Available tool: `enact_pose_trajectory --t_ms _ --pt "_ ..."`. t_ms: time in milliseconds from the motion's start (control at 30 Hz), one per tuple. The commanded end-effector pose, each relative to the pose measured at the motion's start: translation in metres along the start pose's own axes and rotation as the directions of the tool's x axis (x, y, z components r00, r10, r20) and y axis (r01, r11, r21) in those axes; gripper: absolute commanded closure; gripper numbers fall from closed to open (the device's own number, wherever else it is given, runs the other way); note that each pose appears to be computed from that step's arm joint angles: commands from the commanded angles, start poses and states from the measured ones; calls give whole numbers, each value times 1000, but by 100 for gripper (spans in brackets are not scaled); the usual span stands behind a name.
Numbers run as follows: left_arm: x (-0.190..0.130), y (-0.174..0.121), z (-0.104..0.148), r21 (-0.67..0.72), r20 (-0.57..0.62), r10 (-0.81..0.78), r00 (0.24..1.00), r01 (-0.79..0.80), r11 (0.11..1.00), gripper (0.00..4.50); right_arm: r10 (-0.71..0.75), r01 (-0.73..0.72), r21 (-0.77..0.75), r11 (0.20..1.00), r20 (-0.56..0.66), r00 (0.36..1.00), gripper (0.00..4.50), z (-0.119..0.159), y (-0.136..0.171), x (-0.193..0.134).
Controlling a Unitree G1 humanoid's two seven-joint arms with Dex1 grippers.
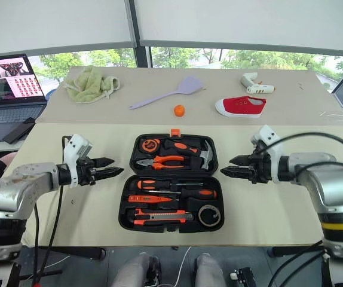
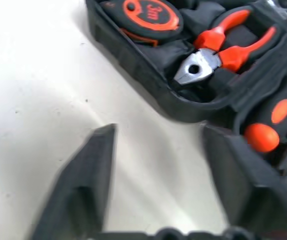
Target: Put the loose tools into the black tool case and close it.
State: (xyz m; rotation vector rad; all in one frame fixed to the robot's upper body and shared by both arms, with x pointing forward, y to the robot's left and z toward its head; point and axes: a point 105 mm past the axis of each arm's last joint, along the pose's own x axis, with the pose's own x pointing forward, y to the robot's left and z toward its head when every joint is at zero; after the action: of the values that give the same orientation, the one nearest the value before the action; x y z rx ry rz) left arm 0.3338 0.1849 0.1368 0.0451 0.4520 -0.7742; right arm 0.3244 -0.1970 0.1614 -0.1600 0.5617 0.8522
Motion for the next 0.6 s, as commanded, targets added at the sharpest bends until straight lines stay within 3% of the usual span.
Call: enact_pose_trajectory --t_ms 33,67,200,433,533,600 --pt "14 6 18 -47 -2 65 998 -65 997 4 -61 63 104 993 -18 998 25 18 -13 6" --pt "18 9 21 -67 8 85 996 -84 994 0 -79 82 106 991 -37 996 3 18 -18 10" --pt "34 11 26 -108 21 115 993 -112 988 0 -143 151 115 982 -73 987 3 20 -36 25" --pt "47 11 22 -154 26 115 993 -110 982 0 -119 135 128 983 -128 985 3 18 -38 42" --pt "52 8 22 -170 35 89 995 -81 982 0 -124 148 150 978 -156 980 75 11 -41 47" --pt "55 6 21 -169 37 62 997 -55 984 54 -139 166 160 973 -171 975 151 7 -45 48"
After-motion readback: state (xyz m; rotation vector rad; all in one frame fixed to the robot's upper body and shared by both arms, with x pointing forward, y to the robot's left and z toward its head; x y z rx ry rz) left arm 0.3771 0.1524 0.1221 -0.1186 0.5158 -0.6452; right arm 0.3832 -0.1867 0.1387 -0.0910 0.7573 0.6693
